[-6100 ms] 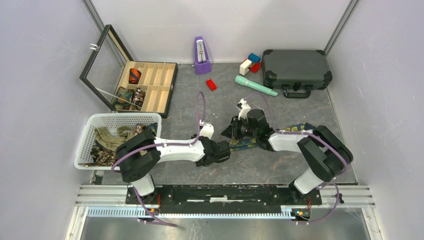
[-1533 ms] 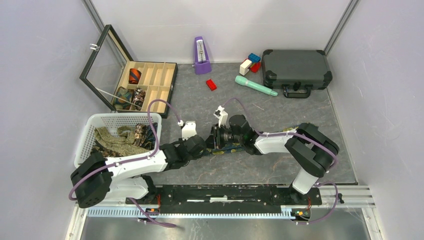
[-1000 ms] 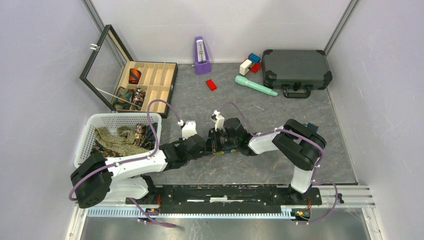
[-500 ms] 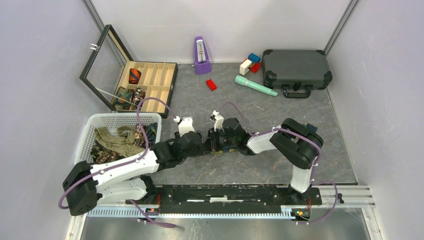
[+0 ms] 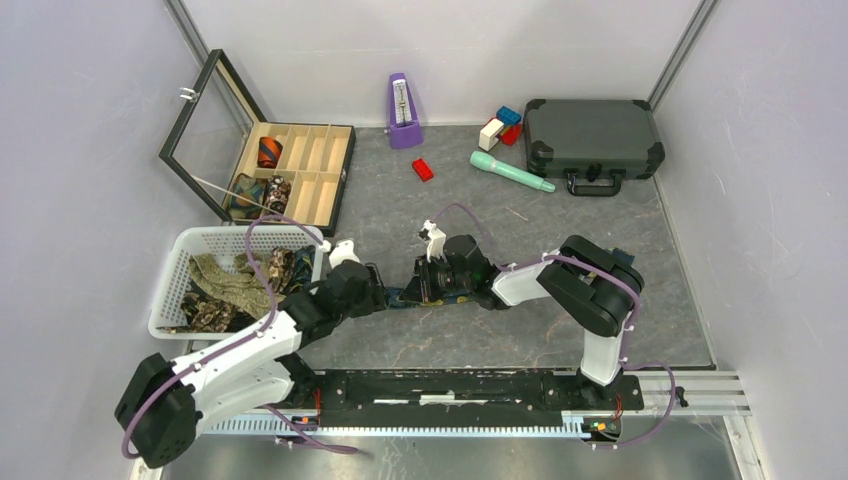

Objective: Roll the ties
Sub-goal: Roll the tie at the center of the board.

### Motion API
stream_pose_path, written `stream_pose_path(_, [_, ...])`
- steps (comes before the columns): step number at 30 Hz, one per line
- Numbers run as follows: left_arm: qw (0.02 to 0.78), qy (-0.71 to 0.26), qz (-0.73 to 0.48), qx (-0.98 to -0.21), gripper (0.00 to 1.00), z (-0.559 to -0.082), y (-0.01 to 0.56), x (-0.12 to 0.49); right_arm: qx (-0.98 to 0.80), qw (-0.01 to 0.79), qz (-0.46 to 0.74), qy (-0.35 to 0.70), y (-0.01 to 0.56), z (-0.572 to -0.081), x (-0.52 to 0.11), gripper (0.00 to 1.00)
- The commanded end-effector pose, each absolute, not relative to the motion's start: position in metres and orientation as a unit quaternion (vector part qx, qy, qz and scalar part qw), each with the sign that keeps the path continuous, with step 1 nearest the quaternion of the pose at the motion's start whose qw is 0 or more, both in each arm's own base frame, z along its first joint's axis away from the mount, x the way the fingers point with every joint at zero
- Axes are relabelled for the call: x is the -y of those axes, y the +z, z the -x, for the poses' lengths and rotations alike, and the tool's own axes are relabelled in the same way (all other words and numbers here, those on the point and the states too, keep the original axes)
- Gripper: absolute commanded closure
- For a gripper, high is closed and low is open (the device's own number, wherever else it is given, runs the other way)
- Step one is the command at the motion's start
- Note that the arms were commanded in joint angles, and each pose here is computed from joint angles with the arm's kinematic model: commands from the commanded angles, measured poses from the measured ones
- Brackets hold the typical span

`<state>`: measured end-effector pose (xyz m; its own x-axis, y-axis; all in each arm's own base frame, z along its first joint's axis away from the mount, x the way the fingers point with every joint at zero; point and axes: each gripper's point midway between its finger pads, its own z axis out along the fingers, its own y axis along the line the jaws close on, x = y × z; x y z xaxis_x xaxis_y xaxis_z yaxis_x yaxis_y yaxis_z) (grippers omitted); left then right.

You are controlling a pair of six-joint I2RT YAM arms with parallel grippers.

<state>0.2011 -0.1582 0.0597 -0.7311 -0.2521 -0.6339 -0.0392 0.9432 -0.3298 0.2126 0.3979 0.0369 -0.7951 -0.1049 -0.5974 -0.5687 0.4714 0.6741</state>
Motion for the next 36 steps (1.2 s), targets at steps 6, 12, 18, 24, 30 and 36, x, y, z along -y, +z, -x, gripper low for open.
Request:
stream_pose_path(6, [0.364,-0.278,0.053,-0.887,0.32,-0.207,0.07,0.176,-0.824,0.257,0.211,0.458,0.031,-0.224,-0.4,0.8])
stream_pose_path(12, [0.358,-0.315,0.067,-0.876,0.38,-0.206,0.055,0.177,-0.825,0.256,0.214,0.456,0.031,-0.226,-0.401,0.8])
stream_pose_path(18, [0.363,-0.329,0.078,-0.868,0.38,-0.209,0.048,0.175,-0.827,0.253,0.215,0.453,0.027,-0.228,-0.401,0.8])
stream_pose_path(24, [0.378,-0.339,0.074,-0.859,0.34,-0.213,0.052,0.176,-0.828,0.251,0.216,0.453,0.026,-0.229,-0.402,0.8])
stream_pose_path(30, [0.384,-0.298,0.109,-0.867,0.23,-0.223,0.041,0.16,-0.828,0.251,0.219,0.452,0.025,-0.231,-0.403,0.8])
stream_pose_path(36, [0.405,-0.299,0.115,-0.856,0.25,-0.23,0.045,0.158,-0.829,0.249,0.217,0.451,0.023,-0.232,-0.403,0.8])
